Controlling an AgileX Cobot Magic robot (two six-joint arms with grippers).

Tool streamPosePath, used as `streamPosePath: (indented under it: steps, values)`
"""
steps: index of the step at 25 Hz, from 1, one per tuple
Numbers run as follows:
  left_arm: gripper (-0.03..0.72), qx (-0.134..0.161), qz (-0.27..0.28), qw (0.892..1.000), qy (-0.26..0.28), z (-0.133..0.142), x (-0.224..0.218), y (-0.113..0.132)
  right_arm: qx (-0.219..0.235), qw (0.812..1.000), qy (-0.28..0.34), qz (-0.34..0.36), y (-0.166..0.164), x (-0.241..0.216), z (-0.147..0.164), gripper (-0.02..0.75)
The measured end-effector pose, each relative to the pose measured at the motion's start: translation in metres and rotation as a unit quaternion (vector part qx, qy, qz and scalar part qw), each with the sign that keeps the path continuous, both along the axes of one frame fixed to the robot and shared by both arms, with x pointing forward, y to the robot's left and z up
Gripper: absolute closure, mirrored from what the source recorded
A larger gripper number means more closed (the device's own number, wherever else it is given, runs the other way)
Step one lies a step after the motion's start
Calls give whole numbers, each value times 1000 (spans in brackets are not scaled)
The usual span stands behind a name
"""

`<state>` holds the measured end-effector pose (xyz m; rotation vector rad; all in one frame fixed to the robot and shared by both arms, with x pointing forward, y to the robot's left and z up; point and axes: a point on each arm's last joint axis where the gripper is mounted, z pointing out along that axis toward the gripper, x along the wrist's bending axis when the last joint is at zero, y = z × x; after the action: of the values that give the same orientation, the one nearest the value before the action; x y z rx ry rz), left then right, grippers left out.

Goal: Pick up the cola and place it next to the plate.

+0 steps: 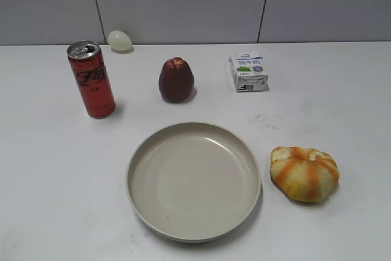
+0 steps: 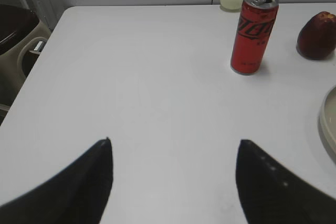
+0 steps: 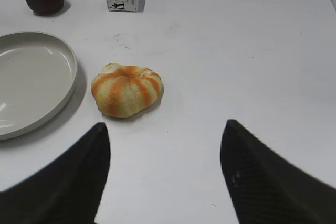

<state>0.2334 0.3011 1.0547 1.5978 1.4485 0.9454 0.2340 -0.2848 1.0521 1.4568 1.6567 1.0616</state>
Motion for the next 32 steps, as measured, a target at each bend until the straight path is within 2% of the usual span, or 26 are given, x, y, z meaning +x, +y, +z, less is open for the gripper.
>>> streamPosePath:
  steps: [23, 28, 32]
  values:
    - [134, 0, 0, 1000, 2, 0, 1, 0, 0, 1000, 0, 0, 0, 0, 0, 206]
    - [134, -4, -4, 998, 63, 14, 24, -3, 0, 1000, 0, 0, 0, 0, 0, 206]
    - [134, -1, -4, 991, 136, 31, 69, -5, 0, 1000, 0, 0, 0, 0, 0, 206]
